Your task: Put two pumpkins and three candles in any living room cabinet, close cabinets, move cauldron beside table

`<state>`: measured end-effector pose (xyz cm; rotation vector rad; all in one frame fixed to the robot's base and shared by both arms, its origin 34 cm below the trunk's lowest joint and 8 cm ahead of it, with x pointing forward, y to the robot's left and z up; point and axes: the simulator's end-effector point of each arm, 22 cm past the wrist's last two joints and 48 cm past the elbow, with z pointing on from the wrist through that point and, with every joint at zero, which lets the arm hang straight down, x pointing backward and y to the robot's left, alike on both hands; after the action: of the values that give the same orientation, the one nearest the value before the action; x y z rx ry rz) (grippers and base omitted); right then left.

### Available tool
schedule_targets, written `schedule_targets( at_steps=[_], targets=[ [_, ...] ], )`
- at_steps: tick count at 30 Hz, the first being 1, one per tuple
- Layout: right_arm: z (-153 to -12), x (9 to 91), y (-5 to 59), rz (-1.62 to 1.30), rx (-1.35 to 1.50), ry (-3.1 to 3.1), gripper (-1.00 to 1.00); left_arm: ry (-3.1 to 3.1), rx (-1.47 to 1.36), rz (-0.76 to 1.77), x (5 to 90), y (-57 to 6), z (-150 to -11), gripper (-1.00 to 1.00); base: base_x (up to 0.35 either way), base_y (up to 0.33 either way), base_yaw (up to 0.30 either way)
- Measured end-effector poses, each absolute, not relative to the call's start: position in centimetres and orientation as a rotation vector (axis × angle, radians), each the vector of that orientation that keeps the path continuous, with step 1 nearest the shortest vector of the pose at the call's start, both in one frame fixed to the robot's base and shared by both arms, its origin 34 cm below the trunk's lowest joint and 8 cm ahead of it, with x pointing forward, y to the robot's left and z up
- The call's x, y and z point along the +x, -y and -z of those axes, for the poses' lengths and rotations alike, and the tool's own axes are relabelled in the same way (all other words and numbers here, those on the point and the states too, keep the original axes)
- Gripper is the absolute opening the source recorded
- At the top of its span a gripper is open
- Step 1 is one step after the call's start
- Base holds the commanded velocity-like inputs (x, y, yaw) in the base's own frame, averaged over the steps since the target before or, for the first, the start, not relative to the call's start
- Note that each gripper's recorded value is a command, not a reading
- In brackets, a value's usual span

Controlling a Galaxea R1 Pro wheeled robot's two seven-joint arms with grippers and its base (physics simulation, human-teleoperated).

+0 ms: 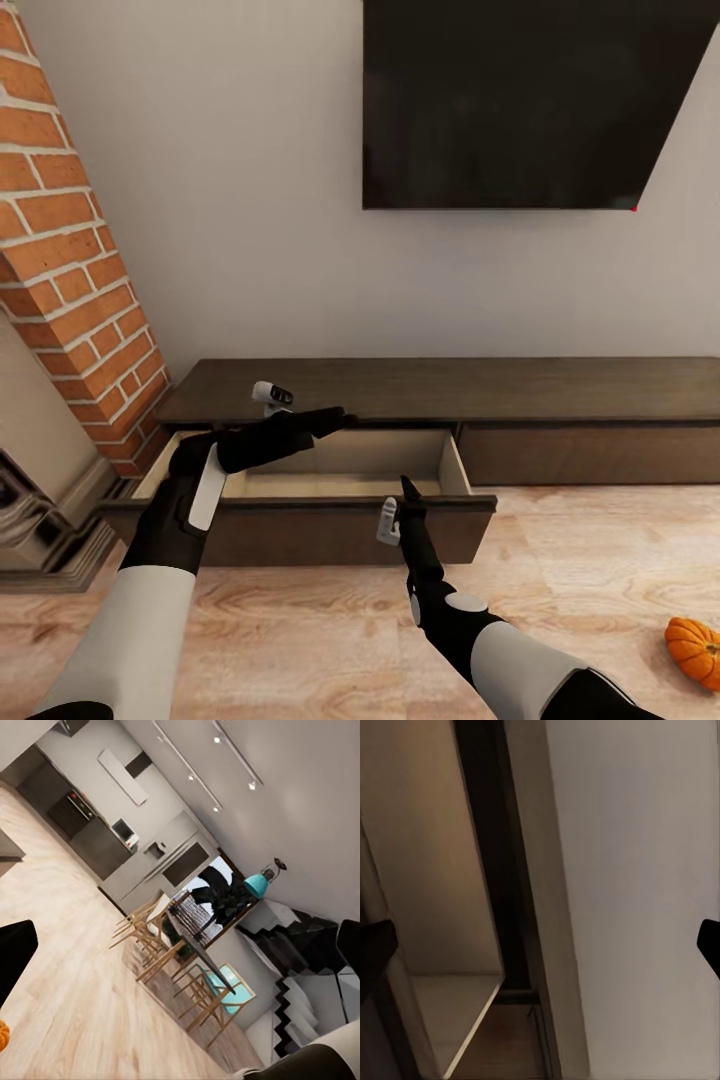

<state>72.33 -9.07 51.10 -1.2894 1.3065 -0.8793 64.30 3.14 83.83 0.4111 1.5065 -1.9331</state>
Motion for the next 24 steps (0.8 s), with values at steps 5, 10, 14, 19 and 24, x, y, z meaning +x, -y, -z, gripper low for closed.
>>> schedule_targets(
  at_steps=[5, 10, 14, 19, 24],
  targets=[
    [-52.1, 72.8, 10.3, 0.885, -1.244, -1.358, 1.00, -1.509, 0.407, 1.936, 64.6, -3.1, -84.8, 1.00, 0.000, 0.000, 0.000],
    [-52.7, 73.0, 11.4, 0.888, -1.214, -1.409, 1.00, -1.509, 0.407, 1.934, 64.8, -3.1, -85.9, 1.00, 0.000, 0.000, 0.000],
    [-53.0, 72.9, 12.0, 0.887, -1.202, -1.440, 1.00, -1.516, 0.401, 1.936, 65.1, -3.1, -86.5, 1.00, 0.000, 0.000, 0.000],
    [-53.7, 72.9, 12.9, 0.888, -1.193, -1.456, 1.00, -1.524, 0.401, 1.934, 65.3, -3.0, -87.3, 1.00, 0.000, 0.000, 0.000],
    [-54.1, 72.5, 12.8, 0.883, -1.197, -1.464, 1.00, -1.521, 0.399, 1.936, 65.5, -3.0, -88.4, 1.00, 0.000, 0.000, 0.000]
  ],
)
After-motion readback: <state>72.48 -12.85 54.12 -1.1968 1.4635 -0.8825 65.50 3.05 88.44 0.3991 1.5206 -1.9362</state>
